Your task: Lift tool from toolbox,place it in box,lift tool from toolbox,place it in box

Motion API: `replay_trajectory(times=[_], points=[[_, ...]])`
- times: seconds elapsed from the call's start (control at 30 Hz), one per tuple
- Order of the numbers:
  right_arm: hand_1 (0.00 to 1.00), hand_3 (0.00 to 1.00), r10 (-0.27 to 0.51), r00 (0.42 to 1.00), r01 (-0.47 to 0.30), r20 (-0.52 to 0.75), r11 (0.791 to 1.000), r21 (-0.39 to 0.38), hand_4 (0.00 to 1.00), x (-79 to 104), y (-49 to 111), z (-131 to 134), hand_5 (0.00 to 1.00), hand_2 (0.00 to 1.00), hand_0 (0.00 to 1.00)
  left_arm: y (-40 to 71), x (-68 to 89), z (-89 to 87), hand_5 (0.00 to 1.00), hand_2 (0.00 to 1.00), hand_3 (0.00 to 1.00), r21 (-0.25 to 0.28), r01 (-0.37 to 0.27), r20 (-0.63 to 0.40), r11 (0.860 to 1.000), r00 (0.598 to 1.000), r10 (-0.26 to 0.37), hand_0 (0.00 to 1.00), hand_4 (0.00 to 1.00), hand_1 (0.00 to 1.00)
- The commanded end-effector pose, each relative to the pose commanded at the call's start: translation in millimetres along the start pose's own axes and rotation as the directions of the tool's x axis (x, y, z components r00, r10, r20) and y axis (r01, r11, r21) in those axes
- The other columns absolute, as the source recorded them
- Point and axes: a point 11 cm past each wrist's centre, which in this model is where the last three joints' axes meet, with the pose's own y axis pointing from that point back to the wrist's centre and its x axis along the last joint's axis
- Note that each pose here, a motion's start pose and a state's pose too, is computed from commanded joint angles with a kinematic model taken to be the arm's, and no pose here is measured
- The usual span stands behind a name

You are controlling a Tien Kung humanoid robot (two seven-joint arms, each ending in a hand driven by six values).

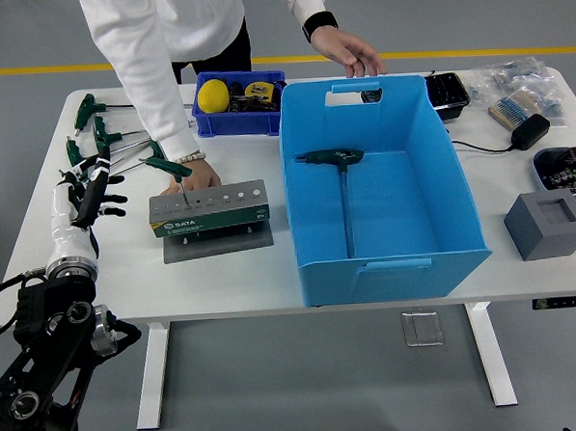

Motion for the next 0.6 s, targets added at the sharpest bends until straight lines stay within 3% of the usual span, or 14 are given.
replay_trajectory(times=[0.03, 0.07, 0.27, 0.37, 0.47, 0.6], points=[[0.519, 0.695, 0.000, 1.000, 0.000, 0.000, 1.000, 0.000, 0.915, -0.1, 0.0, 0, 0.963, 0.610, 0.596, 0.0, -1.8, -1.8, 0.967, 0.606, 0.865, 0.011, 0.007, -0.026, 1.000, 1.000, -0.007, 0.235, 0.779, 0.360], [0.520, 0.695, 0.000, 1.000, 0.000, 0.001, 1.000, 0.000, 0.912, -0.1, 0.0, 0, 0.960, 0.611, 0.598, -0.1, -3.3, -4.3, 0.998, 0.673, 0.912, 0.028, 0.015, -0.057, 0.999, 0.998, -0.014, 0.245, 0.781, 0.407], [0.519, 0.695, -0.001, 1.000, 0.001, 0.003, 1.000, 0.003, 0.912, 0.1, 0.0, -2, 0.959, 0.611, 0.596, -4.6, -7.2, -17.5, 0.998, 0.686, 0.942, 0.117, 0.048, -0.223, 0.992, 0.975, -0.020, 0.256, 0.791, 0.421], [0.519, 0.695, -0.001, 1.000, 0.001, 0.004, 1.000, 0.003, 0.912, -0.3, 0.0, -2, 0.959, 0.611, 0.596, -5.2, -8.9, -26.0, 0.998, 0.686, 0.942, 0.178, 0.065, -0.313, 0.982, 0.950, -0.006, 0.256, 0.791, 0.421], [0.520, 0.694, -0.002, 1.000, 0.002, 0.002, 1.000, 0.003, 0.910, -0.8, 0.1, -2, 0.962, 0.611, 0.595, -3.9, -12.4, -37.0, 0.998, 0.691, 0.939, 0.254, 0.095, -0.402, 0.963, 0.915, 0.015, 0.255, 0.785, 0.418], [0.520, 0.694, -0.003, 1.000, 0.003, 0.000, 1.000, 0.003, 0.910, -1.2, 0.1, -2, 0.962, 0.611, 0.595, 1.8, -21.7, -52.7, 0.998, 0.691, 0.939, 0.355, 0.157, -0.505, 0.922, 0.862, 0.047, 0.255, 0.785, 0.418]])
